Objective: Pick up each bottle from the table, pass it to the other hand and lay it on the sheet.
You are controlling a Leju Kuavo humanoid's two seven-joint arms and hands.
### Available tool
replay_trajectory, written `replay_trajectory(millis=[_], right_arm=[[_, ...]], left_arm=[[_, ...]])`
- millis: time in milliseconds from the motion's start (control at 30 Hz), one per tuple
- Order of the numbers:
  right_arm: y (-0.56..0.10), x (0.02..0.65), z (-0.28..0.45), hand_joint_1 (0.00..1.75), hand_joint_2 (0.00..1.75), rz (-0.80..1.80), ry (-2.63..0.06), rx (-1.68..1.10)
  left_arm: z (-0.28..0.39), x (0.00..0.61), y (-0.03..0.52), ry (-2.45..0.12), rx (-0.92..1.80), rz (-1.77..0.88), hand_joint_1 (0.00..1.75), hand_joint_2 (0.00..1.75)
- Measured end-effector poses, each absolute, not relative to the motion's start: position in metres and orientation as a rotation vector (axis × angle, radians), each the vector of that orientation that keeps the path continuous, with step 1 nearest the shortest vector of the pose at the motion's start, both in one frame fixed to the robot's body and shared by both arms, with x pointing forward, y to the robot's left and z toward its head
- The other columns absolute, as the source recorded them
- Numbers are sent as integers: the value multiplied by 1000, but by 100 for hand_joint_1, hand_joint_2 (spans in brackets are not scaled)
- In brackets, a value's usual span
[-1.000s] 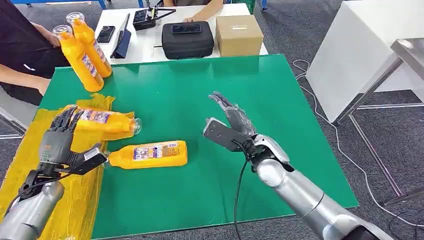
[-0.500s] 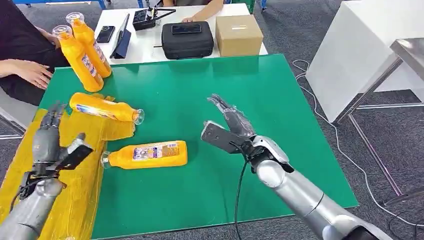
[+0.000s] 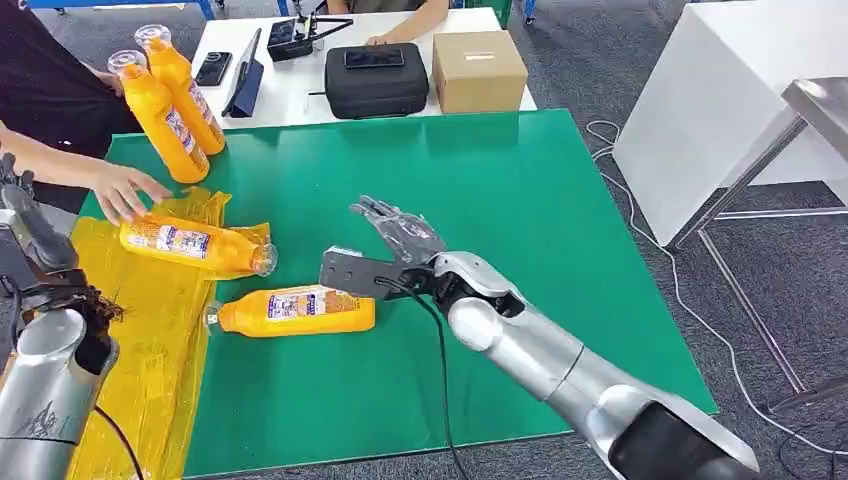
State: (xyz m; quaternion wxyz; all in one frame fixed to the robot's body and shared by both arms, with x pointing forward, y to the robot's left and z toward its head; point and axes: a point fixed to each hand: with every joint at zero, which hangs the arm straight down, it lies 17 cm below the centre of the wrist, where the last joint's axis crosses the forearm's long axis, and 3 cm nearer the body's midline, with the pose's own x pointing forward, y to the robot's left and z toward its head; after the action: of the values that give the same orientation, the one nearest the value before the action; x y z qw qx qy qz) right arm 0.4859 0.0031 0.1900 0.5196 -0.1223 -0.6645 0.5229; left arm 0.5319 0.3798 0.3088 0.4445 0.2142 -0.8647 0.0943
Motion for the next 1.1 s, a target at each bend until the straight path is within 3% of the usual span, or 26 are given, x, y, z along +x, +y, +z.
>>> replay_trajectory(millis=[1100], right_arm=[[49, 456, 116, 0, 175, 1380, -1361, -237]], left_arm=[[329, 539, 327, -2199, 412, 202, 0, 0]])
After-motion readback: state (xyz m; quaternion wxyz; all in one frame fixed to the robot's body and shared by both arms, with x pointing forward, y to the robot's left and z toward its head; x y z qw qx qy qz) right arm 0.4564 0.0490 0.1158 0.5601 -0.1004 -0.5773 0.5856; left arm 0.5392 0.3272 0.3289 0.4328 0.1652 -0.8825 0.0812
